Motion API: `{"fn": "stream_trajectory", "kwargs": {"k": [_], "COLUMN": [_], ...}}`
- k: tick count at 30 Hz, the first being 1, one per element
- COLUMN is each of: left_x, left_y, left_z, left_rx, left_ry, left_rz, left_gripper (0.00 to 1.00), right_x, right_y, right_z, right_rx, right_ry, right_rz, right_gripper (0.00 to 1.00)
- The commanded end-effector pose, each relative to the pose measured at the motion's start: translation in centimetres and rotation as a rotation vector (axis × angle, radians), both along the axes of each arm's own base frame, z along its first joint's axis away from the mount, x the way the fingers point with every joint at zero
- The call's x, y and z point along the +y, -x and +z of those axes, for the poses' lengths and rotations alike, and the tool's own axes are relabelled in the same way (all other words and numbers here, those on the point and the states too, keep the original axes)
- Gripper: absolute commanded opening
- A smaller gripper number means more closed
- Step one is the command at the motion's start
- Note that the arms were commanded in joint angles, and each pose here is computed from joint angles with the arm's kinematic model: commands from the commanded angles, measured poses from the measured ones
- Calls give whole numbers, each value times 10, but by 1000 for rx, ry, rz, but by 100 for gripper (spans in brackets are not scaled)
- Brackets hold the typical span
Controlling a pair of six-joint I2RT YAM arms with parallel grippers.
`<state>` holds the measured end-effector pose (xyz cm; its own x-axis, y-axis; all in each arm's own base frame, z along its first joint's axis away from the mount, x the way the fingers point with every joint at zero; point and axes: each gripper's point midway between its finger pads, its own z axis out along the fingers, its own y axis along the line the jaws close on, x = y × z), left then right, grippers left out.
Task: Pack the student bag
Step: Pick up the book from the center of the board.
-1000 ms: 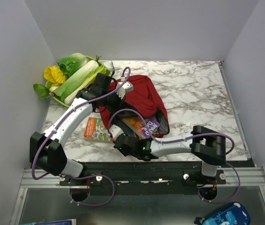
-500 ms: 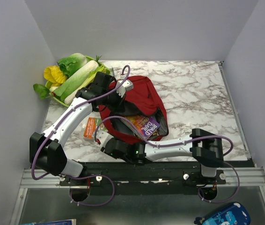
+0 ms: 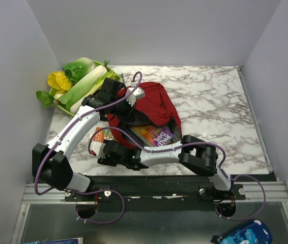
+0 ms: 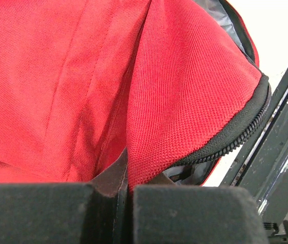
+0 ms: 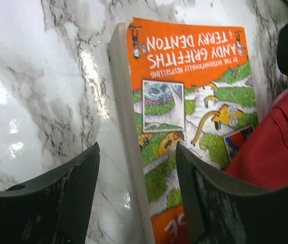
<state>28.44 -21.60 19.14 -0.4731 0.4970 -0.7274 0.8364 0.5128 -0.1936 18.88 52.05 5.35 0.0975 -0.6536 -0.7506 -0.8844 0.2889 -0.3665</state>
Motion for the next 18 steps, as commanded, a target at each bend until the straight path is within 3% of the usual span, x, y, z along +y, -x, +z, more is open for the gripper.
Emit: {"fn": "stream_trajectory", "kwargs": {"k": [1, 13, 18], "left_x": [3, 3, 2], "left_y": [-1, 1, 0], "left_z": [2, -5, -5], "left_rx": [-6, 13, 23], "left_ry": [-6, -22, -22], "left_rz": [-16, -41, -41], "left_gripper": [0, 1, 1], "right_x": [22, 14, 18], "right_y": [-7, -40, -33], "right_z": [4, 7, 7], "right_rx": [-61, 4, 19], "right_ry": [-1, 2, 8], "right_rz": [69, 73, 150], "right_gripper": [69, 67, 67]}}
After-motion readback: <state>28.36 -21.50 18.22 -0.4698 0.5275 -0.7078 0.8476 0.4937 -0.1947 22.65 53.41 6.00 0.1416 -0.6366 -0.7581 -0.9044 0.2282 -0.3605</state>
